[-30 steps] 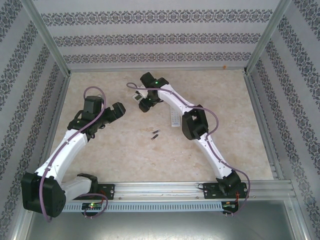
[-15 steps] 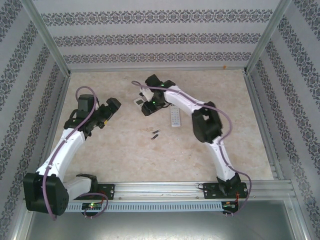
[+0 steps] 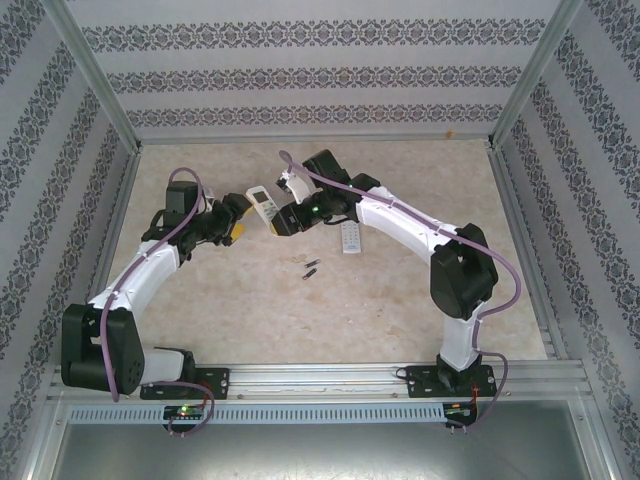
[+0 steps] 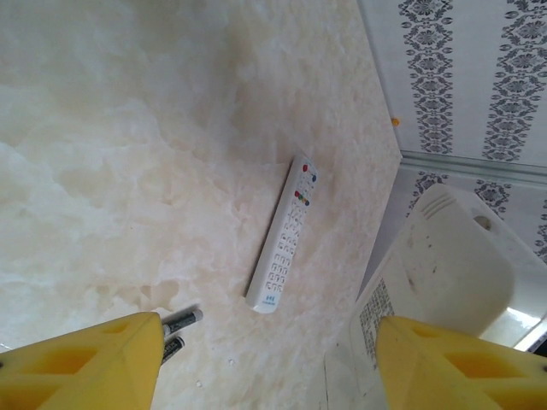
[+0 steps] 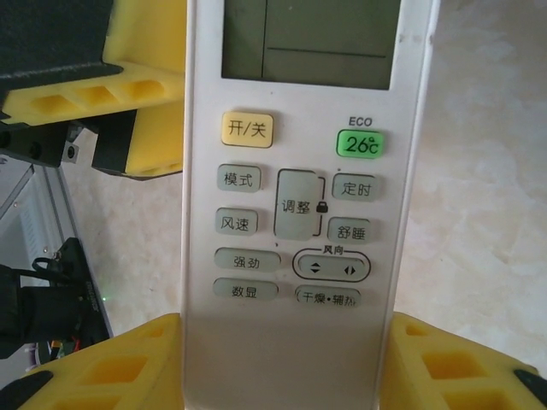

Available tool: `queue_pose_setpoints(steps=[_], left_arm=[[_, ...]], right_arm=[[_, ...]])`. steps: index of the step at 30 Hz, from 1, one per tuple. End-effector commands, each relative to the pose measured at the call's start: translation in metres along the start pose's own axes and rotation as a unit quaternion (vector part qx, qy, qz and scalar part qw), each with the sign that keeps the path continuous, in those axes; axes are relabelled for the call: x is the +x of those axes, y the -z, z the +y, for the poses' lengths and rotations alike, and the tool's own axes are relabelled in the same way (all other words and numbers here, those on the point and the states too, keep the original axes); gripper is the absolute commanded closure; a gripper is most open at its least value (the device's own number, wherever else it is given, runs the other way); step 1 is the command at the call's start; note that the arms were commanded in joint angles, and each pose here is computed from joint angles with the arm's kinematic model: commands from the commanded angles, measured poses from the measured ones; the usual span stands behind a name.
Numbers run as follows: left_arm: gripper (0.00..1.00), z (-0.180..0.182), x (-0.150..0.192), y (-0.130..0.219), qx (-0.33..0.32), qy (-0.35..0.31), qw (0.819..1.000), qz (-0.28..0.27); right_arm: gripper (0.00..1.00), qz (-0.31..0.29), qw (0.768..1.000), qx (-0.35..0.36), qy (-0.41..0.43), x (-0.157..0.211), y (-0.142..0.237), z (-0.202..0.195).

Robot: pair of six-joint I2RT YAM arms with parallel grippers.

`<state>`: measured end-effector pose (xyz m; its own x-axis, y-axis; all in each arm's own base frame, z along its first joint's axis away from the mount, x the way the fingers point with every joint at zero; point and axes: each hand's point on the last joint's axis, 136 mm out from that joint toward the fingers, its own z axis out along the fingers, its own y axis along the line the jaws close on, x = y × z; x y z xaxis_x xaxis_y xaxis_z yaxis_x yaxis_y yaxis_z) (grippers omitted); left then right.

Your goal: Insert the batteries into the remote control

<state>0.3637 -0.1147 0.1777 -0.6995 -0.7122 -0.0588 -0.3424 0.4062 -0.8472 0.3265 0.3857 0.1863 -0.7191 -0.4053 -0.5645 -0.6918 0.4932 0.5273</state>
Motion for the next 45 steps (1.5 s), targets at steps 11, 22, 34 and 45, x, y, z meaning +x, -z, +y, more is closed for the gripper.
queue_pose_setpoints(steps=[11, 22, 34, 45], left_arm=[[0.36, -0.026, -0.01, 0.019, 0.05, -0.037, 0.997, -0.048], [0.43, -0.027, -0.012, 0.002, 0.06, -0.027, 0.998, -0.024], [0.92, -0.01, -0.007, 0.003, 0.005, -0.043, 0.999, -0.013], [0.98, 0.023, -0.006, 0.018, -0.096, 0.073, 0.992, -0.043]], right_arm=[[0.59, 0.002, 0.997, 0.034, -0.075, 0.007, -0.003, -0.025], [0.58, 0.017, 0.998, -0.066, -0.004, 0.009, -0.006, 0.036], [0.33, 0.018, 0.998, -0.056, 0.022, 0.005, 0.005, 0.046], [0.2, -0.076, 0.941, 0.151, 0.292, -0.009, 0.007, 0.034]])
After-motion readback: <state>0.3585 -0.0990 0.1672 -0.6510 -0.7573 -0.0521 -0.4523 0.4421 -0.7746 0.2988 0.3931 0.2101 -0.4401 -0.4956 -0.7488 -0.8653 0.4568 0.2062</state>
